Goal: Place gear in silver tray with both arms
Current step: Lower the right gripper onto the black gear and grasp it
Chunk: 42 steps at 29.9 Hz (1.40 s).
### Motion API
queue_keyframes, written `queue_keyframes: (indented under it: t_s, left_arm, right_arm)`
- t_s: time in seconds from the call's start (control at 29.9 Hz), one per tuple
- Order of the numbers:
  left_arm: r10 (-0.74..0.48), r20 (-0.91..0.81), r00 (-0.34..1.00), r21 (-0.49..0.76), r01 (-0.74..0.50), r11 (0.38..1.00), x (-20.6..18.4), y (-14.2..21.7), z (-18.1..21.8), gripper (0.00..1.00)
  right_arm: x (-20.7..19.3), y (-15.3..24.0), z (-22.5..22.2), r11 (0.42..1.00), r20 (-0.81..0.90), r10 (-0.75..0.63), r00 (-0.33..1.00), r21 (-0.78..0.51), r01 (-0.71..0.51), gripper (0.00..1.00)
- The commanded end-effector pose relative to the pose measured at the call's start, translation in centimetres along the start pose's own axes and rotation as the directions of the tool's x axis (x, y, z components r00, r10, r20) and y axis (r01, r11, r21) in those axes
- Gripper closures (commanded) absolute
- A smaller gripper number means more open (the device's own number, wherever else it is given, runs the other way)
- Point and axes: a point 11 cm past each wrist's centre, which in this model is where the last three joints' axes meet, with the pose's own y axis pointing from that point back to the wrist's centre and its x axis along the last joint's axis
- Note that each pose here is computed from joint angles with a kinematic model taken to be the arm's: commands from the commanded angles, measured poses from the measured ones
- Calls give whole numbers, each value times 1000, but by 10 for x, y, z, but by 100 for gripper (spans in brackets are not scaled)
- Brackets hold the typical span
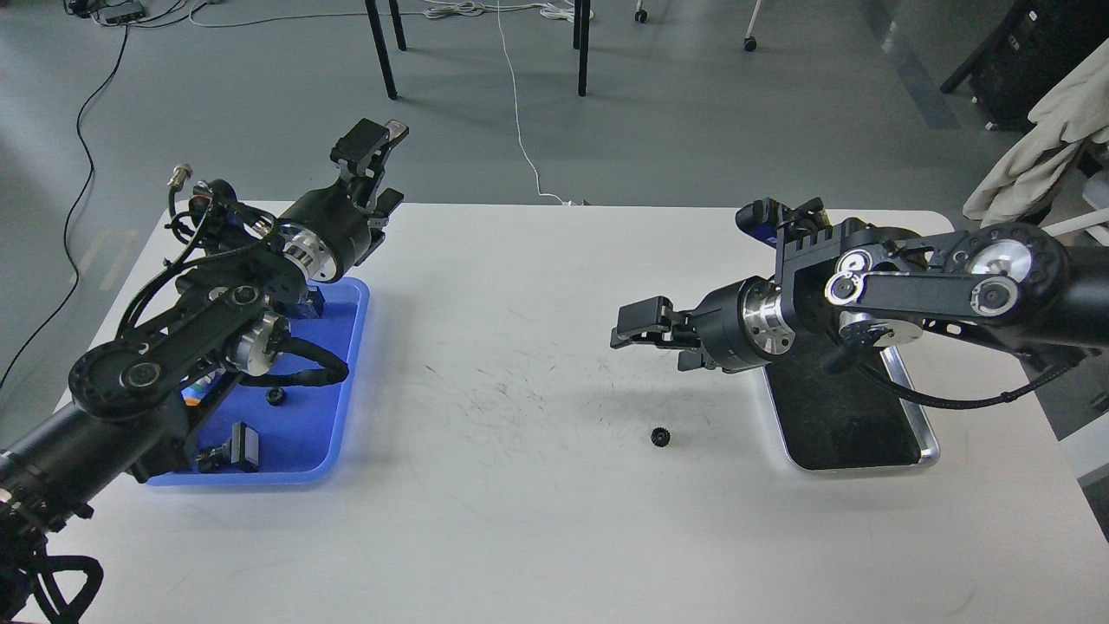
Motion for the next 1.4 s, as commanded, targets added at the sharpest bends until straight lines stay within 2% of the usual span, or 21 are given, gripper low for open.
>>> queue_keyframes:
  t_s: [0.0, 0.3, 0.43, 0.8, 1.14, 1.37]
  left_arm:
    - [5, -1, 1000, -14, -5, 1000, 0, 0, 2, 2]
    - [12, 13, 1000, -24, -12, 1000, 5, 3, 0, 2]
    - [16, 17, 1000, -31, -15, 999, 9, 4, 1, 2]
    - [20, 15, 1000, -51, -19, 999, 10, 4, 4, 2]
    - [22, 17, 1000, -78, -21, 997, 11, 5, 7, 2]
    - [23, 18, 1000, -80, -22, 997, 12, 5, 7, 2]
  right_arm:
    - [-17, -20, -3, 995, -127, -72, 989, -81, 62, 1]
    - [-17, -41, -18, 983, -251, -118, 961, -164, 78, 5]
    - [-24, -42, -22, 973, -283, -175, 943, -193, 123, 8]
    - [-20, -37, -13, 959, -309, -207, 928, -254, 129, 15]
    - [-20, -39, -8, 957, -300, -205, 932, -261, 126, 35]
    - [-15, -39, -4, 957, -297, -194, 935, -269, 113, 54]
